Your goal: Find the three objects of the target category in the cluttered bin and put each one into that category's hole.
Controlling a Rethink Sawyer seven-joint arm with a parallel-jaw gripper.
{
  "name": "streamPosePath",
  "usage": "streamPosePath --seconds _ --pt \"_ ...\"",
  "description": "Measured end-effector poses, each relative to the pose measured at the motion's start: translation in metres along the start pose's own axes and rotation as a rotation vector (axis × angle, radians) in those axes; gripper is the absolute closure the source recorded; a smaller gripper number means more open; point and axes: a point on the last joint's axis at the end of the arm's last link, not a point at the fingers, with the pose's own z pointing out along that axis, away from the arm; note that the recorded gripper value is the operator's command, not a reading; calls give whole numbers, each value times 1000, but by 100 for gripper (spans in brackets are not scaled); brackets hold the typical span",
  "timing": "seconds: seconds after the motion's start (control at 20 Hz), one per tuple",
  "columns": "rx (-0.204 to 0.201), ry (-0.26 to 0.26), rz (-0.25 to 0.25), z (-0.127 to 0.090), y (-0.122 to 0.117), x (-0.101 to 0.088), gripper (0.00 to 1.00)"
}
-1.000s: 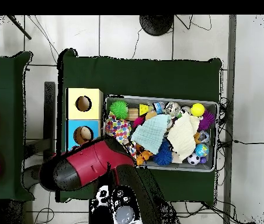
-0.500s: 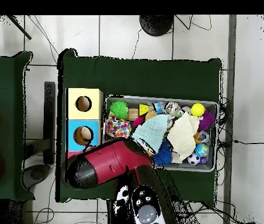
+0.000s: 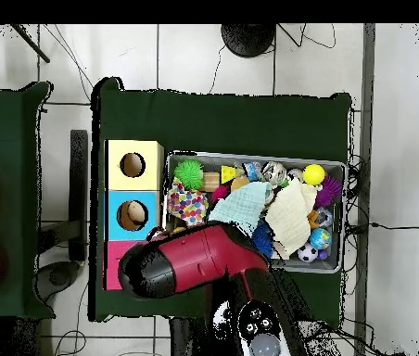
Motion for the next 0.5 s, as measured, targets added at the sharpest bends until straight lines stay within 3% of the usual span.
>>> streamPosePath --seconds 0.15,0.5 --pt "2 -1 -12 3 2 3 100" --pt "-12 -43 -91 26 2 12 100"
